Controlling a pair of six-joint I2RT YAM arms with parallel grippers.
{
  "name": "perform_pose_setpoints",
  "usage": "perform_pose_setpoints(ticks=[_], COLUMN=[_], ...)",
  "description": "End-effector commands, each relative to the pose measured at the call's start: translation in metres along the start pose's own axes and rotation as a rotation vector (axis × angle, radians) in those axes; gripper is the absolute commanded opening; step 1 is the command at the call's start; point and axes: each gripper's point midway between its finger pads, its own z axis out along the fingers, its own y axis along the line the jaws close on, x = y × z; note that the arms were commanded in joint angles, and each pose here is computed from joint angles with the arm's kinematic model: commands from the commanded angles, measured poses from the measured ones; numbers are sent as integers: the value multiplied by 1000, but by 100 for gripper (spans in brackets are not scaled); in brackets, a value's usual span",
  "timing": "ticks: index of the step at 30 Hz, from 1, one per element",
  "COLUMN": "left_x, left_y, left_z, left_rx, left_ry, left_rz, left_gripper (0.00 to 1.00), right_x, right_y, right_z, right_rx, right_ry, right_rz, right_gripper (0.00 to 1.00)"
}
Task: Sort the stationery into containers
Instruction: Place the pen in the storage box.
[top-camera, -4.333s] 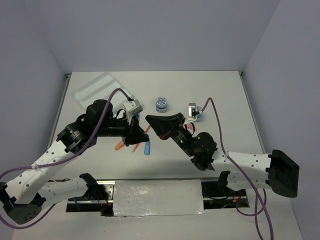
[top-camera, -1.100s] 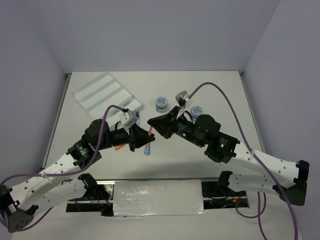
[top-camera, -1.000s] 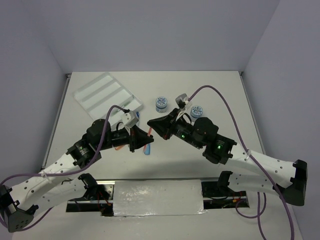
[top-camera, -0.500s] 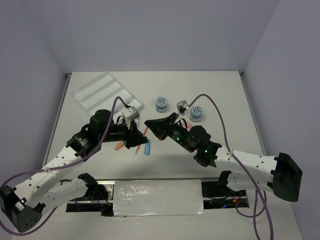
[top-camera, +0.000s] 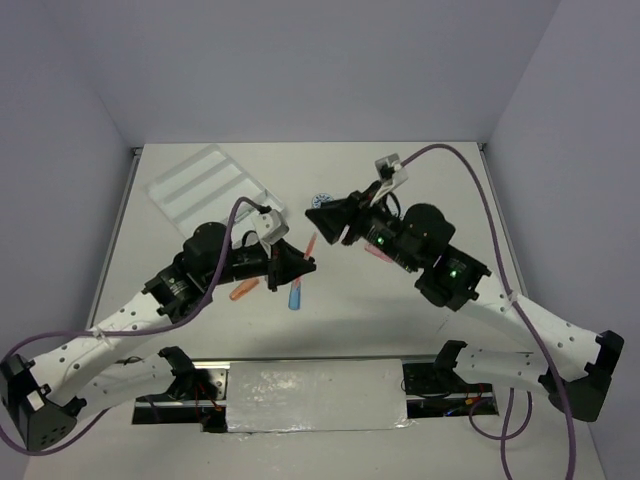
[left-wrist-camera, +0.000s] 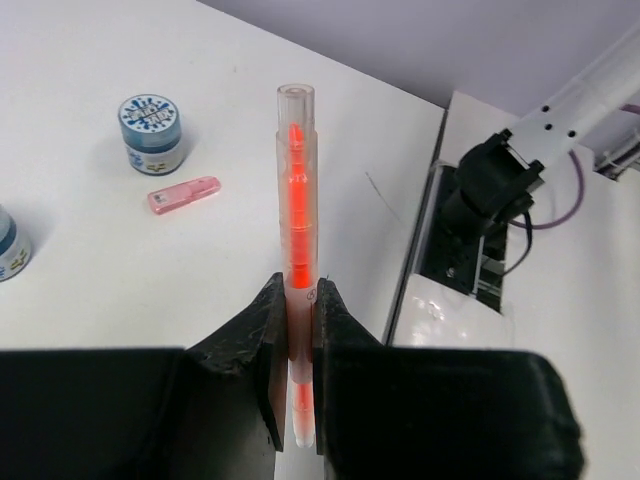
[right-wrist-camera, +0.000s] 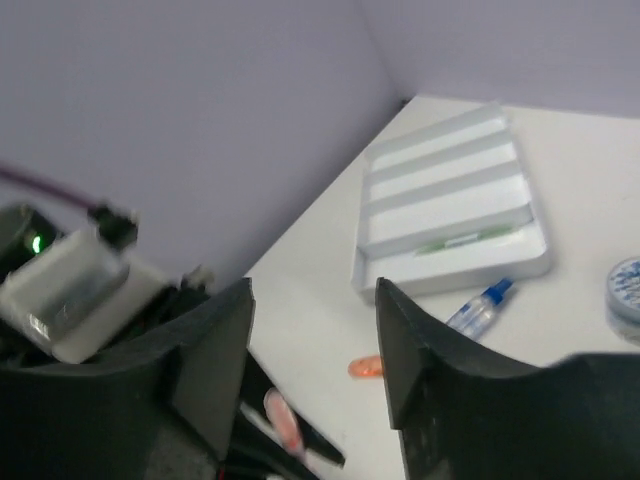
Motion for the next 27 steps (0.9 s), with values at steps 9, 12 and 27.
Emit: perform_pose_setpoints(ticks=[9, 12, 27], left_x=[9, 4, 77], left_y=[104, 163, 342], left_z=[19, 5, -39], left_rx=[-422, -575, -702], left_ry=[145, 246, 668], left_rz=[183, 282, 196], left_gripper=[0, 0, 15], right_x=[-93, -93, -37], right_y=[-35, -52, -55], right_z=[-31, -56, -127], right_rx=[137, 206, 155], right_ry=[-123, -152, -96], right_rz=[-104, -114, -85], right_gripper=[85, 87, 87])
